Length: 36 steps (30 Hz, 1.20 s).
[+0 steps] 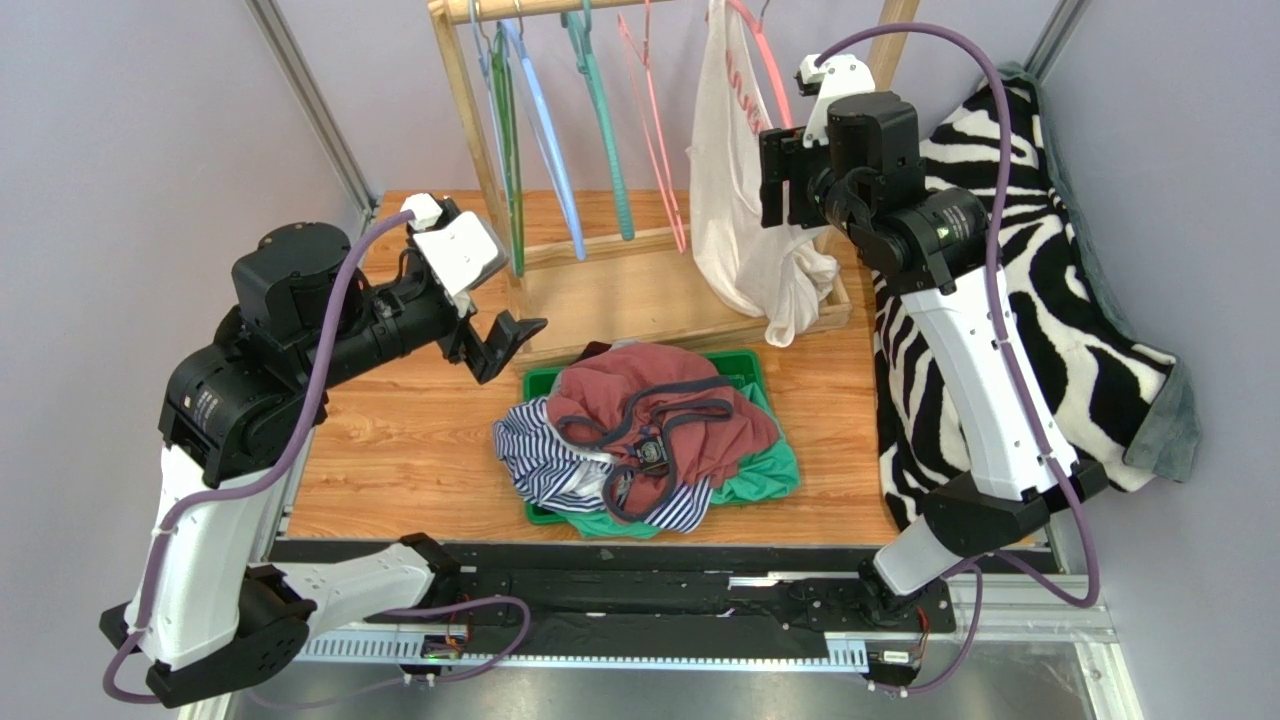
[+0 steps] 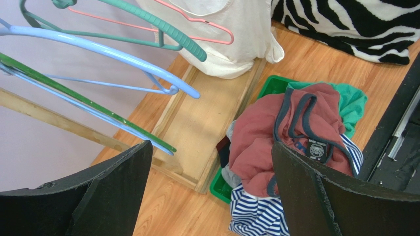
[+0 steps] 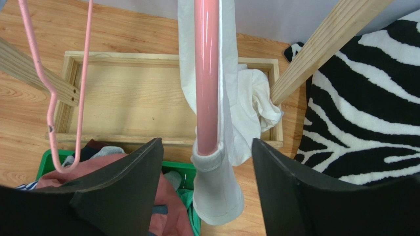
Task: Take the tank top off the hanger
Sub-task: Pick up the hanger from the clothesline.
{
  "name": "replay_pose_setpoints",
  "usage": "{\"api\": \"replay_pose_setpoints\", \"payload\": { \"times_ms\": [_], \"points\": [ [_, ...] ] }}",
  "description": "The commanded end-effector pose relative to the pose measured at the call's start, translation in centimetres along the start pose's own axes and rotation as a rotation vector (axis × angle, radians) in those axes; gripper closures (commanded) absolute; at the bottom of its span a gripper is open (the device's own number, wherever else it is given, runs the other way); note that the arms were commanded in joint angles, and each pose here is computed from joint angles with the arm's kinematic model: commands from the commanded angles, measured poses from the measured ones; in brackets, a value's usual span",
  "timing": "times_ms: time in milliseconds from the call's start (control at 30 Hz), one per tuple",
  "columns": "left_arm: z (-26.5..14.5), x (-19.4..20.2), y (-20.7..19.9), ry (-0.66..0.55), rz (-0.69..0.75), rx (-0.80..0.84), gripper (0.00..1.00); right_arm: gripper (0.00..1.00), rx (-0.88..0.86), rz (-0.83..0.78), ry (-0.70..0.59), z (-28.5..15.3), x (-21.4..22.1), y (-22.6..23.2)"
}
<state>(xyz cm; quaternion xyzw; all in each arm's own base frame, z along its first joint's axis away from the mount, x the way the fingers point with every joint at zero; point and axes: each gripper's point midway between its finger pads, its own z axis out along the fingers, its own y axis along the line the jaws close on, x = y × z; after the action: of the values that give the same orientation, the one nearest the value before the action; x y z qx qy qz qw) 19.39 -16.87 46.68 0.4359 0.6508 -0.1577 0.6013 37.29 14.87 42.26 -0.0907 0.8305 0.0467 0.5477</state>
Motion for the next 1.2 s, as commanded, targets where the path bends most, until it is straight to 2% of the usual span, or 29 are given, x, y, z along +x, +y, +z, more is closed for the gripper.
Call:
{"api": "replay_pose_setpoints", "payload": {
  "times_ms": [0, 100, 133, 233, 300, 400, 433, 467, 567, 600, 633, 667, 700, 800, 1000, 1067, 1100, 1167],
  "points": [
    [-1.1, -1.2, 0.1, -0.053, -0.02, -0.016, 0.01, 0.34, 0.001, -0.052, 0.057, 0.8, 0.7, 0.2],
    [-1.2, -1.2, 0.2, -0.055, -0.024, -0.016, 0.01, 0.46, -0.007, -0.064, 0.058, 1.8, 0.4, 0.6],
    [-1.2, -1.2, 0.2, -0.054, -0.026, -0.018, 0.01, 0.56, -0.014, -0.057, 0.048, 1.8, 0.0, 0.7],
    [-1.3, -1.3, 0.2, -0.056, -0.024, -0.018, 0.01, 0.73, -0.031, -0.049, 0.069, 2.2, 0.4, 1.2],
    [-1.2, -1.3, 0.3, -0.053, -0.023, -0.021, 0.01, 0.75, -0.028, -0.043, 0.084, 2.3, 0.8, 1.1],
    [-1.1, -1.4, 0.3, -0.056, -0.024, -0.018, 0.01, 0.86, -0.035, -0.047, 0.094, 2.3, 1.2, 1.3],
    [-1.1, -1.5, 0.3, -0.057, -0.025, -0.019, 0.01, 0.98, -0.034, -0.044, 0.088, 2.4, 1.1, 1.2],
    [-1.0, -1.5, 0.4, -0.057, -0.025, -0.019, 0.01, 1.0, -0.032, -0.044, 0.088, 2.5, 1.1, 1.2],
    [-1.0, -1.5, 0.4, -0.055, -0.026, -0.018, 0.01, 1.0, -0.067, -0.028, -0.008, 1.7, -0.7, 1.8],
    [-1.0, -1.4, 0.4, -0.053, -0.026, -0.022, 0.01, 1.0, -0.075, -0.038, -0.009, 2.2, 0.0, 2.1],
    [-1.1, -1.4, 0.4, -0.053, -0.024, -0.022, 0.01, 1.0, -0.08, -0.024, -0.091, 2.3, -1.6, 2.1],
    [-1.1, -1.3, 0.4, -0.052, -0.023, -0.023, 0.01, 1.0, -0.087, -0.013, -0.163, 0.7, -3.0, 1.8],
    [-1.1, -1.2, 0.5, -0.051, -0.022, -0.028, 0.01, 1.0, -0.082, -0.017, -0.167, 1.3, -2.3, 1.8],
    [-1.1, -1.1, 0.5, -0.047, -0.021, -0.033, 0.01, 1.0, -0.055, 0.01, -0.357, 0.0, -5.6, 1.0],
    [-1.2, -1.2, 0.6, -0.048, -0.018, -0.038, 0.01, 1.0, -0.033, 0.015, -0.533, -1.2, -7.8, 0.6],
    [-1.2, -1.1, 0.7, -0.046, -0.017, -0.043, 0.01, 1.0, -0.03, -0.002, -0.512, -0.3, -7.2, 0.7],
    [-1.2, -1.1, 0.7, -0.046, -0.017, -0.044, 0.01, 1.0, -0.042, -0.036, -0.403, 2.0, -5.0, 1.4],
    [-1.3, -1.2, 0.8, -0.047, -0.015, -0.05, 0.01, 1.0, -0.046, -0.013, -0.341, 2.0, -5.5, 1.6]
  ]
}}
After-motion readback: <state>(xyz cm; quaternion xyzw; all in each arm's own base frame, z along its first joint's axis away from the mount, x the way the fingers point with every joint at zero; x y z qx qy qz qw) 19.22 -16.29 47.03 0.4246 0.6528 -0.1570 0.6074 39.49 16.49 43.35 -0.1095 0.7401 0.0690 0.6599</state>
